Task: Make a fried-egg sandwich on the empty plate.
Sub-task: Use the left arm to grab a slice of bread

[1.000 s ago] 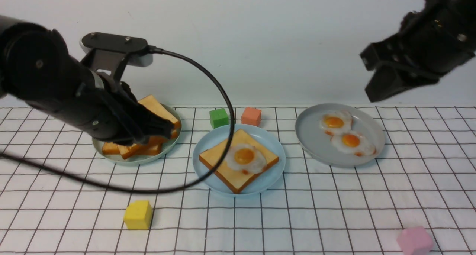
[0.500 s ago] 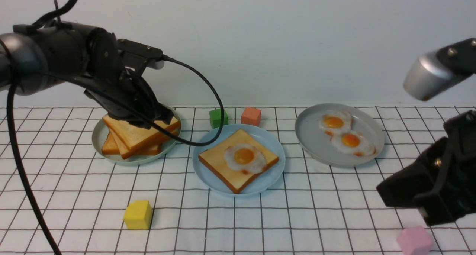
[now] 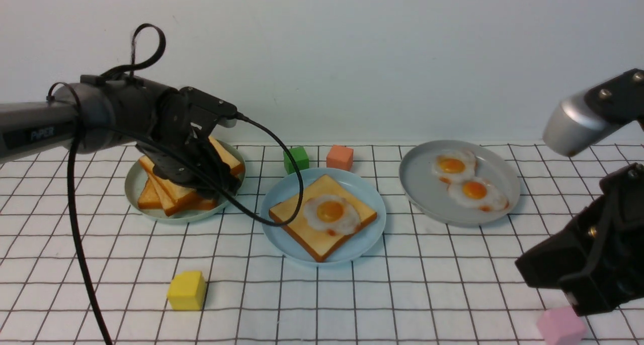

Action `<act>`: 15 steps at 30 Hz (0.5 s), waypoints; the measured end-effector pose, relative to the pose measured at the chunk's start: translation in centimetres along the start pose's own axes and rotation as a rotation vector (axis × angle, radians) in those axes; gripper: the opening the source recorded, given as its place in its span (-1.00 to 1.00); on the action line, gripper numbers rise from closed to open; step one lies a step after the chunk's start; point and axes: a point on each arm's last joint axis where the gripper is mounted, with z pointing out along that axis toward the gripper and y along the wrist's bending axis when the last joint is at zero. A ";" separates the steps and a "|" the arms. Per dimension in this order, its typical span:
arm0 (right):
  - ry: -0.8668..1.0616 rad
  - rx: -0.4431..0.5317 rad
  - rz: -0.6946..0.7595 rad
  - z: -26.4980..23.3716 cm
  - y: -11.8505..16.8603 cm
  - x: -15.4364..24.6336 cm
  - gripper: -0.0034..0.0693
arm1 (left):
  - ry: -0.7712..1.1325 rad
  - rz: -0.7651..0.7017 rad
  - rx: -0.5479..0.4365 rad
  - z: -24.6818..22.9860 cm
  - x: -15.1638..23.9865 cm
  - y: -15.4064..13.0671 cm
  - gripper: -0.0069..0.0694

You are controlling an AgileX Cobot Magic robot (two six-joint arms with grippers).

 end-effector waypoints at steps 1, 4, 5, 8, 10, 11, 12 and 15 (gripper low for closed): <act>0.000 0.000 0.000 0.0 0.0 0.0 -0.74 | 0.001 0.002 -0.001 0.0 0.0 0.0 0.26; -0.002 0.000 0.000 0.0 0.0 0.0 -0.73 | 0.005 0.028 -0.011 0.2 0.0 -0.1 0.14; -0.002 0.000 0.000 0.0 0.0 0.0 -0.72 | 0.006 0.035 -0.015 0.2 0.0 -0.1 0.00; -0.003 0.001 0.000 0.0 0.0 0.0 -0.72 | 0.005 0.046 -0.022 0.2 0.0 0.0 -0.29; -0.003 0.000 0.000 0.0 0.0 0.0 -0.71 | 0.003 0.061 -0.030 0.2 -0.1 0.1 -0.52; -0.002 0.000 0.000 0.0 0.0 0.0 -0.71 | 0.003 0.075 -0.037 0.2 0.0 0.1 -0.59; -0.001 -0.001 0.000 0.0 0.0 0.0 -0.71 | 0.003 0.075 -0.037 0.2 0.0 0.1 -0.59; 0.007 -0.002 0.000 0.0 0.0 0.1 -0.69 | 0.004 0.098 -0.048 0.2 -0.1 0.2 -0.59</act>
